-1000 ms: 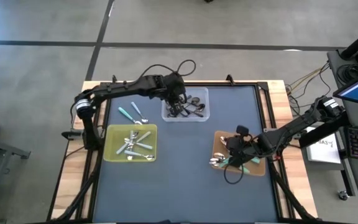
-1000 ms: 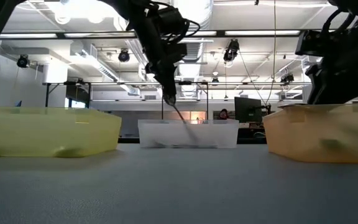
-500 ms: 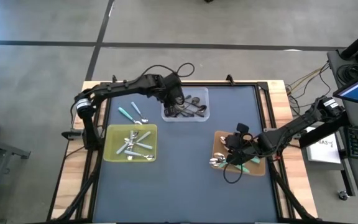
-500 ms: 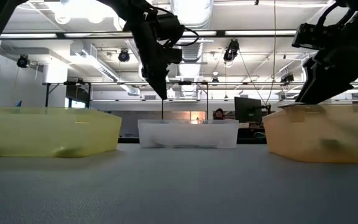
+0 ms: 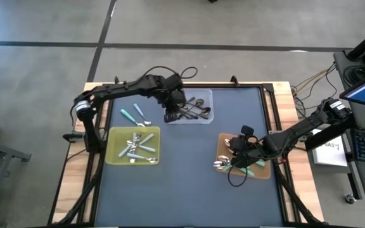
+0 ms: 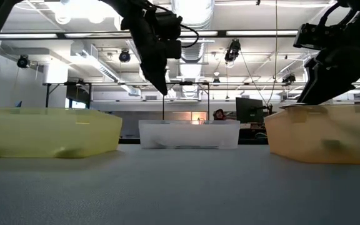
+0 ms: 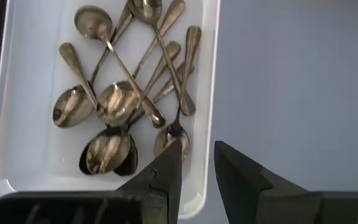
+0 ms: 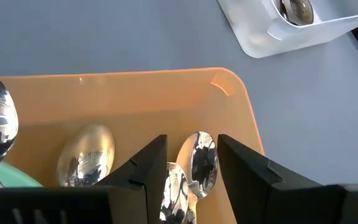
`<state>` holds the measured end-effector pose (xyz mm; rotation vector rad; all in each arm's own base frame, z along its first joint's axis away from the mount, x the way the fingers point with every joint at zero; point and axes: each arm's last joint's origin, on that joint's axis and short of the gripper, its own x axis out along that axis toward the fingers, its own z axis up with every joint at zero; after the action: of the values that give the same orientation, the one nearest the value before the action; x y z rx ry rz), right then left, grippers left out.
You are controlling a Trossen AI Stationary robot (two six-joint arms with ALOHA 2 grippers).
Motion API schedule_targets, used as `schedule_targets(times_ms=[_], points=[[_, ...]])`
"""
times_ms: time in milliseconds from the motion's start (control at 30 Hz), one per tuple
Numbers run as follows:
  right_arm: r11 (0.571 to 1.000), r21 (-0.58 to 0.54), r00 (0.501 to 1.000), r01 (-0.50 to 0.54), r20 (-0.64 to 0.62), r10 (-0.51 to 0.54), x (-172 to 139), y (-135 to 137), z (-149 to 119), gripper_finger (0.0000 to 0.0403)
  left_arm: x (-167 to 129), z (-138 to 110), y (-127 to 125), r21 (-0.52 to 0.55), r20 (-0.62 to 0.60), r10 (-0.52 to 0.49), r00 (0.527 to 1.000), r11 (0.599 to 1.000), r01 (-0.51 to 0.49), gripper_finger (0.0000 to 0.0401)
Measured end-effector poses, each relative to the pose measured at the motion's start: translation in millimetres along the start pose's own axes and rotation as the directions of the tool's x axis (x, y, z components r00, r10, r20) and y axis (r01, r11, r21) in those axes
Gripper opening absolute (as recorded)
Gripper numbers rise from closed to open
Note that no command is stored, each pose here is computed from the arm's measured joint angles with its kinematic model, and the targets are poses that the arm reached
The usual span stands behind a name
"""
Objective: Sort silverware by color (type)
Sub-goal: Put the blue spoon into the yellow bin
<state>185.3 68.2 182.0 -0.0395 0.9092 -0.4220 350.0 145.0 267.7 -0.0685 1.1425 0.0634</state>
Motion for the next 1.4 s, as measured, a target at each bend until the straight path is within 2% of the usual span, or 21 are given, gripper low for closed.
schedule_targets(times_ms=[133, 200, 233, 300, 467, 567, 667, 733, 833, 900, 1000, 1067, 1167, 1400], points=[[1.0, 0.0, 1.0, 0.0, 0.0, 0.0, 0, 0, 0, 0.0132, -6, -5, -4, 0.0, 0.028, -0.009, 1.0, 1.0, 0.009, 0.0076], [1.0, 0.0, 1.0, 0.0, 0.0, 0.0, 0, 0, 0, 0.0132, -13, -22, 2, -0.075, 0.09, -0.055, 0.994, 0.995, 0.062, 0.0076], [1.0, -0.001, 1.0, 0.0, -0.001, 0.0, 0, 0, 0, 0.0132, -18, -32, 3, -0.105, 0.128, -0.038, 0.991, 0.993, 0.051, 0.0076], [1.0, 0.0, 1.0, 0.0, 0.0, 0.0, 0, 0, 0, 0.0132, -27, -53, 6, -0.165, 0.227, 0.023, 0.974, 0.986, 0.015, 0.0076], [1.0, 0.003, 1.0, -0.003, 0.004, 0.003, 0, 0, 0, 0.0132, -30, -115, -3, -0.298, 0.331, 0.137, 0.934, 0.954, -0.034, 0.0076], [1.0, 0.004, 1.0, -0.004, 0.005, 0.003, 0, 0, 1, 0.0132, -34, -144, -5, -0.378, 0.316, 0.272, 0.909, 0.915, -0.142, 0.0076], [1.0, 0.008, 1.0, -0.006, 0.01, 0.006, 0, 1, 1, 0.0132, -35, -164, -12, -0.399, 0.278, 0.362, 0.89, 0.886, -0.236, 0.0076], [1.0, 0.01, 1.0, -0.008, 0.013, 0.008, 0, 1, 1, 0.0132, -35, -174, -13, -0.41, 0.256, 0.447, 0.857, 0.853, -0.322, 0.0076], [1.0, 0.011, 1.0, -0.009, 0.014, 0.008, 0, 1, 1, 0.0132, -31, -191, -13, -0.453, 0.234, 0.498, 0.835, 0.816, -0.359, 0.0076], [1.0, 0.011, 1.0, -0.009, 0.015, 0.009, 0, 1, 2, 0.0132, -28, -199, -10, -0.561, 0.215, 0.506, 0.835, 0.764, -0.318, 0.0076], [1.0, 0.012, 1.0, -0.009, 0.015, 0.009, 0, 1, 2, 0.0132, -22, -212, -2, -0.761, 0.154, 0.521, 0.84, 0.605, -0.235, 0.0079], [1.0, 0.012, 1.0, -0.01, 0.015, 0.009, 0, 1, 2, 0.0132, -20, -214, 3, -0.837, 0.148, 0.51, 0.847, 0.521, -0.168, 0.0084], [1.0, 0.012, 1.0, -0.009, 0.016, 0.009, 0, 1, 2, 0.0132, -16, -217, 8, -0.873, 0.122, 0.503, 0.856, 0.464, -0.149, 0.0097], [1.0, 0.012, 1.0, -0.009, 0.016, 0.009, 0, 1, 2, 0.0132, -3, -219, 14, -0.912, 0.057, 0.475, 0.878, 0.382, -0.147, 0.0146]])
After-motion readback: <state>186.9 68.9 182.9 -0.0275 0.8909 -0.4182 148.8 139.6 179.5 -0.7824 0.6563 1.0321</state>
